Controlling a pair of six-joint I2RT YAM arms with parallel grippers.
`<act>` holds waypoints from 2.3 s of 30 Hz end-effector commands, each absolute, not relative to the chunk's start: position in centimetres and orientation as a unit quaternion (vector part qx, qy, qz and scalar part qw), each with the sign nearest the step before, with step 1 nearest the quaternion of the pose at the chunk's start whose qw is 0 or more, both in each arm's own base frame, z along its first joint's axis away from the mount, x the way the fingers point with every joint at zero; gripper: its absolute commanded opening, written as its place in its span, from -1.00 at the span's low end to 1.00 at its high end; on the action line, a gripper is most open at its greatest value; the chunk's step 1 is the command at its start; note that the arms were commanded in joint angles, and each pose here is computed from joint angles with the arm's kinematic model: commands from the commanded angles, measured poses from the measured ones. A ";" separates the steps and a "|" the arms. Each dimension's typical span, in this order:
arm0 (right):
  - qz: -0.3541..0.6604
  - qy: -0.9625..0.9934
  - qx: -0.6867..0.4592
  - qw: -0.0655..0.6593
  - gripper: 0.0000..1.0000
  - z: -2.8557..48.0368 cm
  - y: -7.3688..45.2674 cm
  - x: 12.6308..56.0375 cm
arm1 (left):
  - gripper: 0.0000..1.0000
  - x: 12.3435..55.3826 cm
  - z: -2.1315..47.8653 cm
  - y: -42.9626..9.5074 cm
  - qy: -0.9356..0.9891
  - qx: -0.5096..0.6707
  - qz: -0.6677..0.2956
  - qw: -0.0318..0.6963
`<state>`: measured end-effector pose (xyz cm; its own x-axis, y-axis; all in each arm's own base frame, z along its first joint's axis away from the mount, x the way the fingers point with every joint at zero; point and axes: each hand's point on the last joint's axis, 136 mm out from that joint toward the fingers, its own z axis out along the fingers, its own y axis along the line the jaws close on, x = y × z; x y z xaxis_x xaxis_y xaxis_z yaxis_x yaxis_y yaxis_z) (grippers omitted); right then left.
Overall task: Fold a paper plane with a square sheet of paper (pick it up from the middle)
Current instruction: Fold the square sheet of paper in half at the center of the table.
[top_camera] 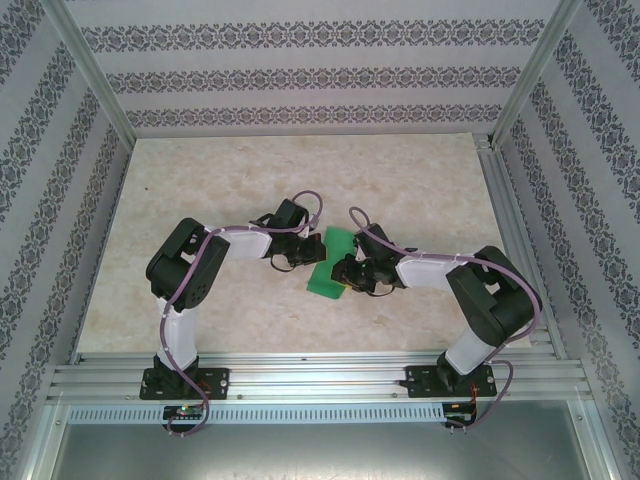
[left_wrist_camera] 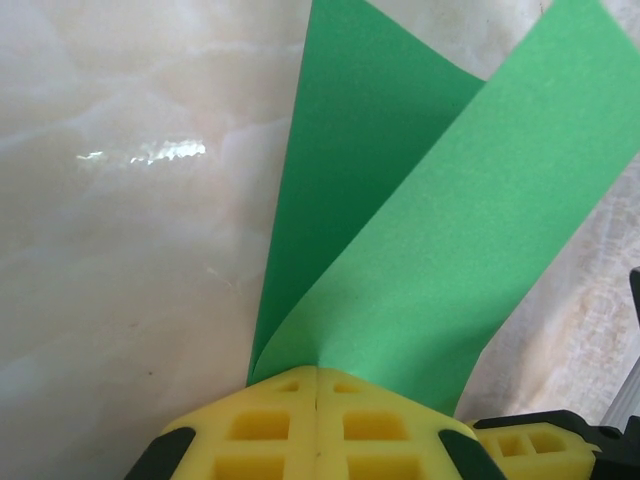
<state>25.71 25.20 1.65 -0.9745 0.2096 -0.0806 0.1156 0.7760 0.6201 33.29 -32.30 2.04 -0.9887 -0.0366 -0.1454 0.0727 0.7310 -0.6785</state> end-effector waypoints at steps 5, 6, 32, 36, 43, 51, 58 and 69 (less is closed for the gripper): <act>0.293 0.950 0.077 0.080 -0.40 2.4 24.4 25.3 | -0.92 31.7 -0.6 -31.7 0.943 0.015 -0.328 0.047; 0.297 0.948 0.075 0.086 -0.40 3.1 24.5 25.4 | -0.92 31.7 -0.5 -31.7 0.943 0.017 -0.330 0.048; 0.305 0.947 0.080 0.063 -0.38 1.1 25.8 23.6 | -0.92 31.5 -0.1 -31.8 0.943 0.026 -0.328 0.049; 0.326 0.939 0.067 0.088 -0.37 4.1 26.3 24.1 | -0.91 31.6 0.1 -31.9 0.943 0.028 -0.329 0.050; 0.352 0.930 0.065 0.080 -0.37 4.0 27.0 23.1 | -0.92 31.5 0.0 -32.0 0.943 0.029 -0.328 0.049; 0.291 0.953 0.079 0.040 -0.37 -0.2 25.2 20.9 | -0.92 31.5 0.0 -32.0 0.943 0.029 -0.328 0.049; 0.318 0.944 0.056 0.070 -0.35 3.4 26.4 21.7 | -0.92 31.5 0.1 -32.1 0.943 0.030 -0.329 0.050; 0.303 0.949 0.079 0.036 -0.37 -0.5 25.4 20.1 | -0.92 31.6 0.1 -32.2 0.943 0.031 -0.328 0.049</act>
<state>21.15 26.25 1.56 -0.9857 0.1581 -0.0583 0.0892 0.7831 0.6155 33.05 -32.57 2.11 -0.9870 -0.0090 -0.1605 0.1013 0.7403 -0.6646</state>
